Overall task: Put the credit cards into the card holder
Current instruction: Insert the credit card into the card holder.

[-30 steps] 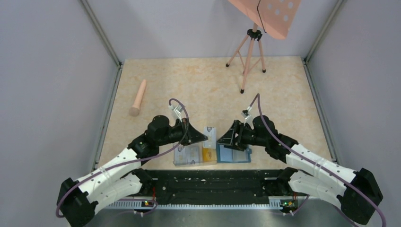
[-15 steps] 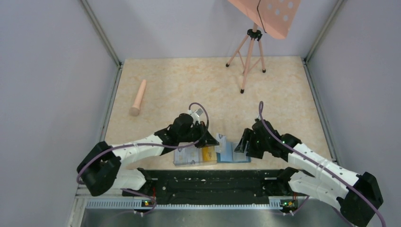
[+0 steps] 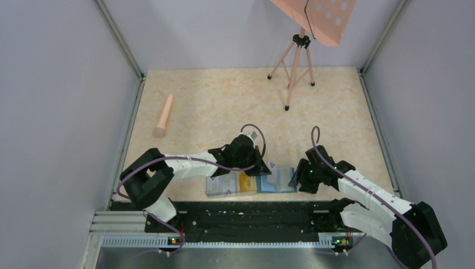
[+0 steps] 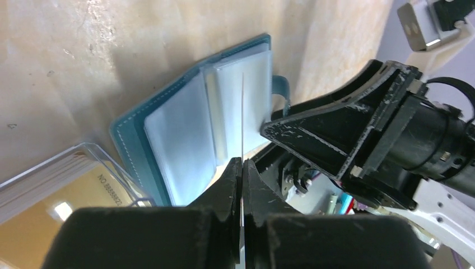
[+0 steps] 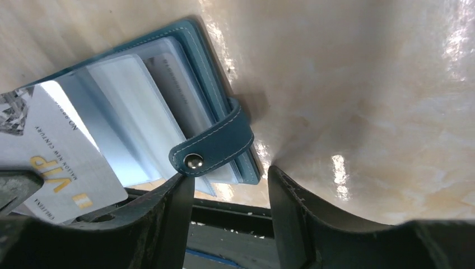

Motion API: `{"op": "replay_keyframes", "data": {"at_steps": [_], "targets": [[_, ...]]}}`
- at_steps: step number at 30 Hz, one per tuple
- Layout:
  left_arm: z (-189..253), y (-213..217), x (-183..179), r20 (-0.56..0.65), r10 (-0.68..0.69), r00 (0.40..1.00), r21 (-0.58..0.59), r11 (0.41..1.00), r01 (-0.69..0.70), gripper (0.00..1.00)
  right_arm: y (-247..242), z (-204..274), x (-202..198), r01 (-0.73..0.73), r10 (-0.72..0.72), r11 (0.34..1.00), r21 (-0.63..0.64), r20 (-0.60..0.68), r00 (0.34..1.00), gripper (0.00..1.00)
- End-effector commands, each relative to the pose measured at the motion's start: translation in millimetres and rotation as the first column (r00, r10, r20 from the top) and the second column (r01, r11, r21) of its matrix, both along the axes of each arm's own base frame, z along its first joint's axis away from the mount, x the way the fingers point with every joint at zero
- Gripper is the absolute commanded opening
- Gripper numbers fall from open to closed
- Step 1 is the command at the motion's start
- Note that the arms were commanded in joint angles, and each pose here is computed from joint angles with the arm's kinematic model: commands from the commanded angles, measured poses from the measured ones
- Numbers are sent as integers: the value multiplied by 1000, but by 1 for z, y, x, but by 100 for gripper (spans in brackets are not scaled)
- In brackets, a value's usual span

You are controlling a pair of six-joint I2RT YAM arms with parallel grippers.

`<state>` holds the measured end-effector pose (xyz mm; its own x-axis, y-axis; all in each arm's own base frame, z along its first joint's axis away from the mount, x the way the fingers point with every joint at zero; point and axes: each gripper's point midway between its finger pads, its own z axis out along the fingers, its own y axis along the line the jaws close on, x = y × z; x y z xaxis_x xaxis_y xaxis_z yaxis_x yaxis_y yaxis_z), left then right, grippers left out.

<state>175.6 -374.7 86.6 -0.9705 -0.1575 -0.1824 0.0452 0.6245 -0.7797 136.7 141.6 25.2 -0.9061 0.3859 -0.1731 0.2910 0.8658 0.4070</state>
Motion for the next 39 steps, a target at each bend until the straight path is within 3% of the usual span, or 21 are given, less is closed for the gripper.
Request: {"op": "replay_keyframes", "data": {"at_steps": [1, 13, 20, 26, 31, 39], "targets": [[-8, -5, 8, 8, 35, 999, 75, 997, -36, 0, 7, 2, 7, -25, 23, 998, 65, 22, 999, 49], [-38, -2, 7, -33, 45, 998, 189, 981, -38, 0, 8, -16, 3, -50, 53, 997, 55, -46, 998, 32], [-46, -8, 3, -53, 19, 998, 190, 982, -8, 0, 10, -17, 2, -57, 61, 996, 70, -45, 997, 31], [-45, -12, -2, -59, -14, 998, 172, 985, 24, 0, 13, -16, 3, -68, 71, 994, 88, -37, 997, 33], [-44, -8, -2, -54, -15, 998, 184, 983, 25, 0, 18, -11, 5, -88, 90, 989, 116, -11, 996, 41], [-41, 24, 10, 23, 9, 1000, 377, 926, -16, 0, 16, -4, 11, -86, 85, 991, 103, 18, 996, 50]]}}
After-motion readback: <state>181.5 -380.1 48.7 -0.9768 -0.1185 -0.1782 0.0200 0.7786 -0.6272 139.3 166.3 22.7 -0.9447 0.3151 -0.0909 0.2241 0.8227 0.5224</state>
